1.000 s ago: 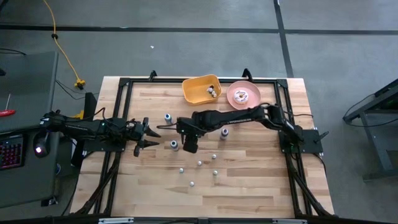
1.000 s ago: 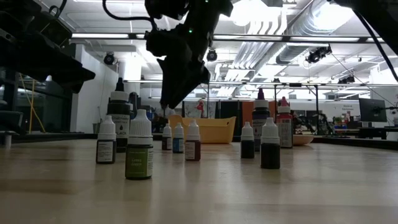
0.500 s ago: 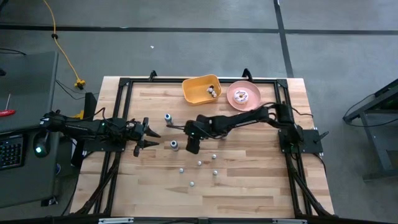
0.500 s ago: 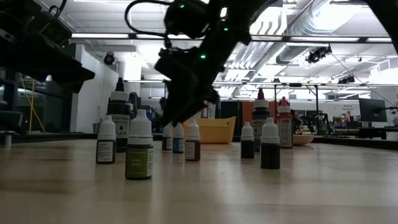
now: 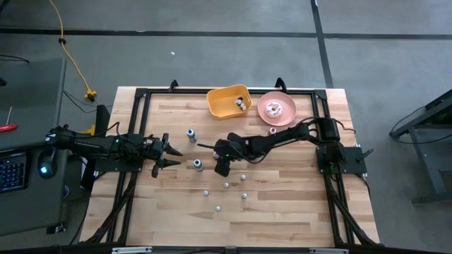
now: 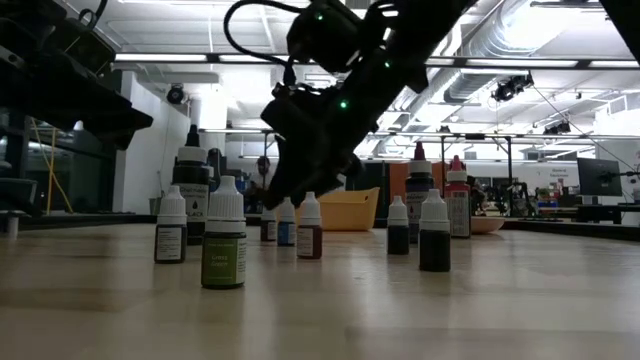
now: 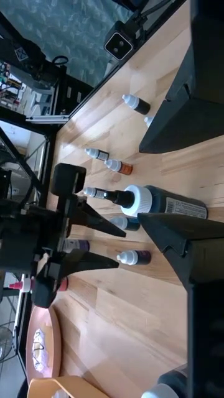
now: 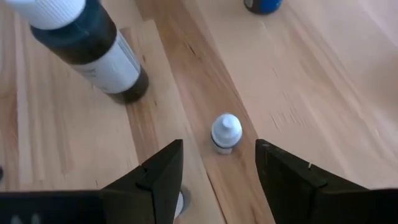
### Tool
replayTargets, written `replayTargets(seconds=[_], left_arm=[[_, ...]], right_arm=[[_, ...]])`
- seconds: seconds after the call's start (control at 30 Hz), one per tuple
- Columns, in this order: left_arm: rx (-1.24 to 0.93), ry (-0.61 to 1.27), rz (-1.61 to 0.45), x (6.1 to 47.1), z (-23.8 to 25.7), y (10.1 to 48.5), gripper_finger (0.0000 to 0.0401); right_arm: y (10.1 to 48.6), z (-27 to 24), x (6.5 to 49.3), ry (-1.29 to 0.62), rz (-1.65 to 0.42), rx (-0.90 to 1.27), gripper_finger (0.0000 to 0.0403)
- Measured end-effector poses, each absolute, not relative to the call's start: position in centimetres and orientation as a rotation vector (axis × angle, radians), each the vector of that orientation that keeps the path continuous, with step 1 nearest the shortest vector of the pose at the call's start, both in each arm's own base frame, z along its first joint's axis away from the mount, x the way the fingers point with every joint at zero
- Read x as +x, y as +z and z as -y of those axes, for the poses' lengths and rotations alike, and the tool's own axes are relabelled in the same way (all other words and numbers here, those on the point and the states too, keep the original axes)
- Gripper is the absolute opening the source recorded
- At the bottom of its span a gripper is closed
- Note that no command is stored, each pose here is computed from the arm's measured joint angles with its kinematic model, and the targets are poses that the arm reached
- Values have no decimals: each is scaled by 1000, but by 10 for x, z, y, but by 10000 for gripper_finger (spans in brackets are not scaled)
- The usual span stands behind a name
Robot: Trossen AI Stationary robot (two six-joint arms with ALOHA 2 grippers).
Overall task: Pick & Place food coloring
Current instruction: Put the small violet food coloring bottle into the yellow bin
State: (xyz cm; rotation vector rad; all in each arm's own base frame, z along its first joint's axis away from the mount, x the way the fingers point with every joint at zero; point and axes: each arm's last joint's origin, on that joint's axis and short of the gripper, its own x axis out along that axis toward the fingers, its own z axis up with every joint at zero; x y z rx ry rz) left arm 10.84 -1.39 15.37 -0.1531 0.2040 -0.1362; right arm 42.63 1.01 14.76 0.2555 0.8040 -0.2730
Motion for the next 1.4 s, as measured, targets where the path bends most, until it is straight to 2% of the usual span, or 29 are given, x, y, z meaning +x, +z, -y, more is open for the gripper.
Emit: replayTargets(seconds=[0.57, 1.03, 1.4], left_arm=[[-153, -137, -204, 108, 14, 154, 163], [-153, -136, -204, 108, 14, 154, 163], [-153, -136, -204, 108, 14, 154, 163]], right_arm=[[141, -5, 426, -280, -725, 235, 188], [141, -5, 426, -244, -733, 251, 141], [141, -1, 426, -253, -733, 254, 128]])
